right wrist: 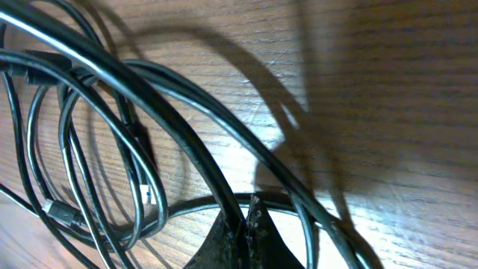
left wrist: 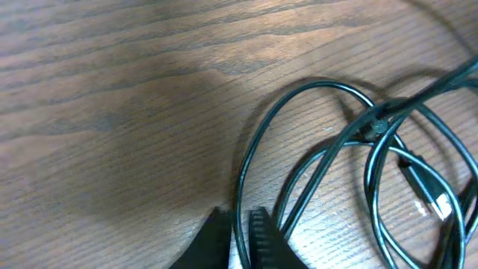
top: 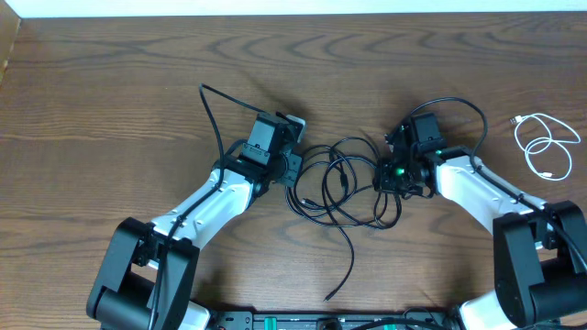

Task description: Untangle cables

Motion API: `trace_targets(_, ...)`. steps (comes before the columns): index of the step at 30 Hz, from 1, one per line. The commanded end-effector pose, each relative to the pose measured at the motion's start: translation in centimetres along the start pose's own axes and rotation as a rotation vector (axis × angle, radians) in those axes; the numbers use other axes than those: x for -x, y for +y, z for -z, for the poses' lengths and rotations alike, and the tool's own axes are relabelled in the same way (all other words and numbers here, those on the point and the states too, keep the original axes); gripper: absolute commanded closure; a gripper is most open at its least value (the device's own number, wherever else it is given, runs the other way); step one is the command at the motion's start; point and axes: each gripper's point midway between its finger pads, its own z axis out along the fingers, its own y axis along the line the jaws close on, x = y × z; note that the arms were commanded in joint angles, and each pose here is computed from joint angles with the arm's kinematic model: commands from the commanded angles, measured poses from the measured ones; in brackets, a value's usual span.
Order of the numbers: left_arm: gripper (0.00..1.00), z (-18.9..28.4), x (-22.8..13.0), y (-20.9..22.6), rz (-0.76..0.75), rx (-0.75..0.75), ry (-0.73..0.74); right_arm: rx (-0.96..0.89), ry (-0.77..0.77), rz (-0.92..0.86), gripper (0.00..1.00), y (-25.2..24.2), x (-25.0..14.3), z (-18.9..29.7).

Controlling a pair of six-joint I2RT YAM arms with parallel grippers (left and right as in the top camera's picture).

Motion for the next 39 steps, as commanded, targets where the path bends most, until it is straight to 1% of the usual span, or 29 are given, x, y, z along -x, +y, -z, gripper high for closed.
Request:
trace_targets(1, 0.66, -0.3, -0.1, 0.6, -0.005, 0.034, 0.009, -0.013, 0.009, 0.006, 0.99, 0.1, -0.5, -0.3)
trace_targets(3, 0.62, -0.3, -0.1, 0.6, -0.005, 0.034, 0.009, -0.014, 0.009, 0.006, 0.99, 0.1, -0.5, -0.3)
trace_targets(4, 0.57, -0.3, -0.1, 0.6, -0.005, 0.034, 0.009, -0.014, 0.009, 0.007, 0.99, 0.1, -0.5, -0.3)
trace_targets(5, 0.48, -0.3, -0.1, 0.6, -0.005, 0.034, 0.009, -0.013, 0.008, 0.006, 0.99, 0.1, -0.4, -0.3)
trace_targets(11, 0.25, -0.3, 0.0, 0.5, -0.006, 0.032, 0.003, -0.013, 0.008, 0.006, 0.99, 0.1, -0.4, -0.3)
trace_targets(13, 0.12, -0.3, 0.3, 0.1, -0.007, 0.006, -0.008, -0.013, 0.008, 0.006, 0.99, 0.1, -0.4, -0.3)
trace_targets(14, 0.02, -0.3, 0.5, -0.3, -0.008, -0.017, -0.014, -0.013, 0.008, 0.006, 0.99, 0.1, -0.4, -0.3)
trace_targets(19, 0.02, -0.1, 0.6, -2.3, -0.012, -0.135, -0.020, -0.011, 0.006, 0.009, 0.99, 0.1, -0.4, -0.3)
trace_targets(23, 0.02, -0.1, 0.7, -2.4, -0.012, -0.137, -0.022, -0.010, 0.009, 0.018, 0.99, 0.4, -0.5, -0.4)
trace_targets(24, 0.00, -0.1, 0.7, -2.4, -0.012, -0.137, -0.022, -0.009, 0.008, 0.019, 0.99, 0.4, -0.5, -0.4)
trace_targets(25, 0.10, -0.1, 0.7, -2.4, -0.012, -0.137, -0.021, -0.009, 0.008, 0.019, 0.99, 0.4, -0.5, -0.4)
trace_targets(26, 0.24, -0.1, 0.7, -2.4, -0.012, -0.137, -0.021, -0.008, 0.007, 0.019, 0.99, 0.4, -0.5, -0.4)
trace_targets(27, 0.35, -0.1, 0.7, -2.4, -0.012, -0.137, -0.020, -0.008, 0.006, 0.019, 0.99, 0.5, -0.5, -0.4)
trace_targets(28, 0.43, -0.1, 0.7, -2.4, -0.012, -0.137, -0.020, -0.008, 0.005, 0.020, 0.99, 0.5, -0.4, -0.4)
trace_targets(32, 0.81, -0.1, 0.7, -2.4, -0.012, -0.137, -0.020, -0.004, 0.002, 0.029, 0.99, 0.7, -0.4, -0.5)
trace_targets(33, 0.88, -0.1, 0.7, -2.4, -0.012, -0.137, -0.021, -0.003, 0.000, 0.031, 0.99, 0.8, -0.4, -0.5)
trace_targets(34, 0.92, -0.1, 0.7, -2.4, -0.012, -0.137, -0.020, -0.002, -0.002, 0.032, 0.99, 0.8, -0.3, -0.5)
trace_targets(39, 0.92, -0.1, 0.5, -2.4, -0.011, -0.136, -0.014, -0.002, -0.001, 0.032, 0.99, 0.8, -0.4, -0.5)
